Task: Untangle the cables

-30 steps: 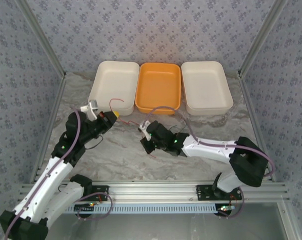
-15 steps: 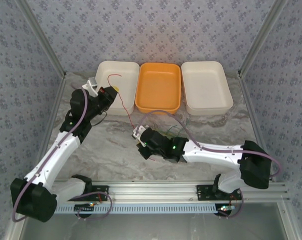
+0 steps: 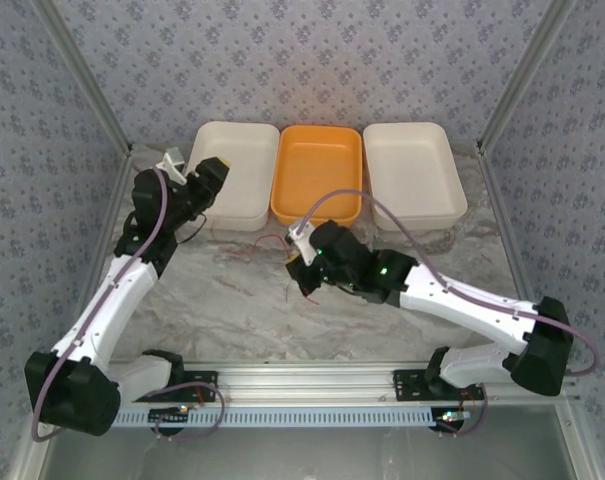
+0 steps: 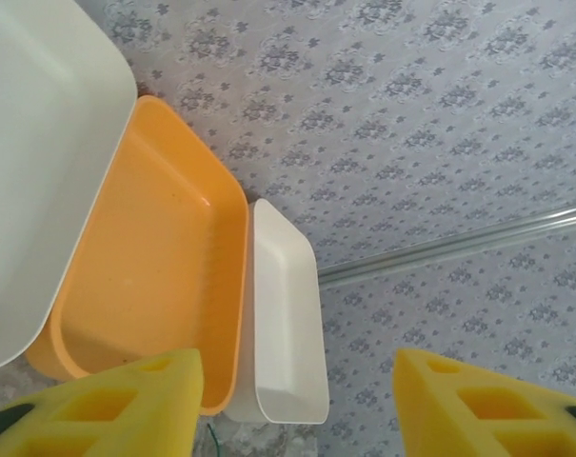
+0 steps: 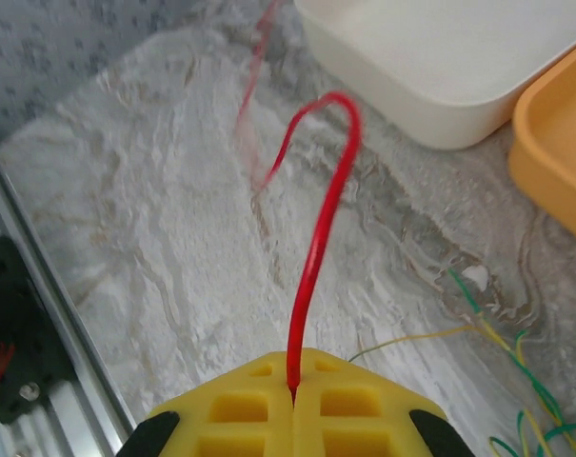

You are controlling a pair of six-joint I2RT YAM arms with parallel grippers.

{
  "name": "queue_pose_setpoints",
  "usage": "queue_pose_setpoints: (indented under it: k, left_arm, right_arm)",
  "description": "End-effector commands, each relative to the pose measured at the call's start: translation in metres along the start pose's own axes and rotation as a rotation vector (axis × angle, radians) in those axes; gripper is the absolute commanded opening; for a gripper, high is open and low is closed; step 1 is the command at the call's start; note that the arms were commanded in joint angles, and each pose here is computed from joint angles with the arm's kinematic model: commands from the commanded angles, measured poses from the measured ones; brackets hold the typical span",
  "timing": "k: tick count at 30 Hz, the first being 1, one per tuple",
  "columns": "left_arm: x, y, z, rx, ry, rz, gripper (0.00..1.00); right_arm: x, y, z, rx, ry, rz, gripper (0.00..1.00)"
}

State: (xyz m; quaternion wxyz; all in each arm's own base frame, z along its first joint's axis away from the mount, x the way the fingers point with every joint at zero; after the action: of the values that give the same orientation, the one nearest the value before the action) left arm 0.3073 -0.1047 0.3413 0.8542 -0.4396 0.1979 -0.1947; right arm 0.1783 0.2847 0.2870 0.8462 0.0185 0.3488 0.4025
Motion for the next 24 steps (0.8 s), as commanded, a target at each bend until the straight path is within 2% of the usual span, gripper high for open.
queue_pose_setpoints:
  k: [1,4,8,14,19,24]
  left_arm:
    - [-0.021,-0.013,0.008,0.032,-0.009,0.000,0.63]
    - [-0.045,-0.010,0.007,0.062,-0.044,0.094,0.68]
    - [-0.083,-0.006,-0.001,0.090,-0.091,0.169,0.69]
    - [-0.129,0.017,-0.031,0.068,-0.077,0.250,0.70]
    - [-0.160,0.032,-0.057,0.042,-0.062,0.242,0.69]
    - [-0.169,0.035,-0.073,0.037,0.013,0.213,0.69]
  right_arm:
    - [-0.022,0.001,0.008,0.057,0.038,0.032,0.00]
    - [-0.031,-0.010,0.023,0.087,0.012,-0.009,0.00]
    - [-0.036,-0.028,0.036,0.149,-0.022,-0.036,0.00]
    - [-0.032,-0.046,0.075,0.241,-0.090,-0.082,0.00]
    - [0.001,-0.074,0.112,0.438,-0.133,-0.159,0.00]
    - [0.050,-0.096,0.147,0.633,-0.204,-0.101,0.00]
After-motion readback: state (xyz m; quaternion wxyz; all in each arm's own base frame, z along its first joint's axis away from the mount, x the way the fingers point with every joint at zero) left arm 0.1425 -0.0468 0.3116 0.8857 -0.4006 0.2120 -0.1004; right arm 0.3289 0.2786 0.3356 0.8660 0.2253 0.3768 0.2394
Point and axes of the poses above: each hand's point on the last joint's axis, 136 mm out from that joint toward the fingers, its own x axis out along the fingers, its own y axis along the line the jaws close on, z = x × y, the point moved 7 cm from there along -x, back along the fingers, and after that the axes turned 9 degrees about x, right-handed, at the moved point
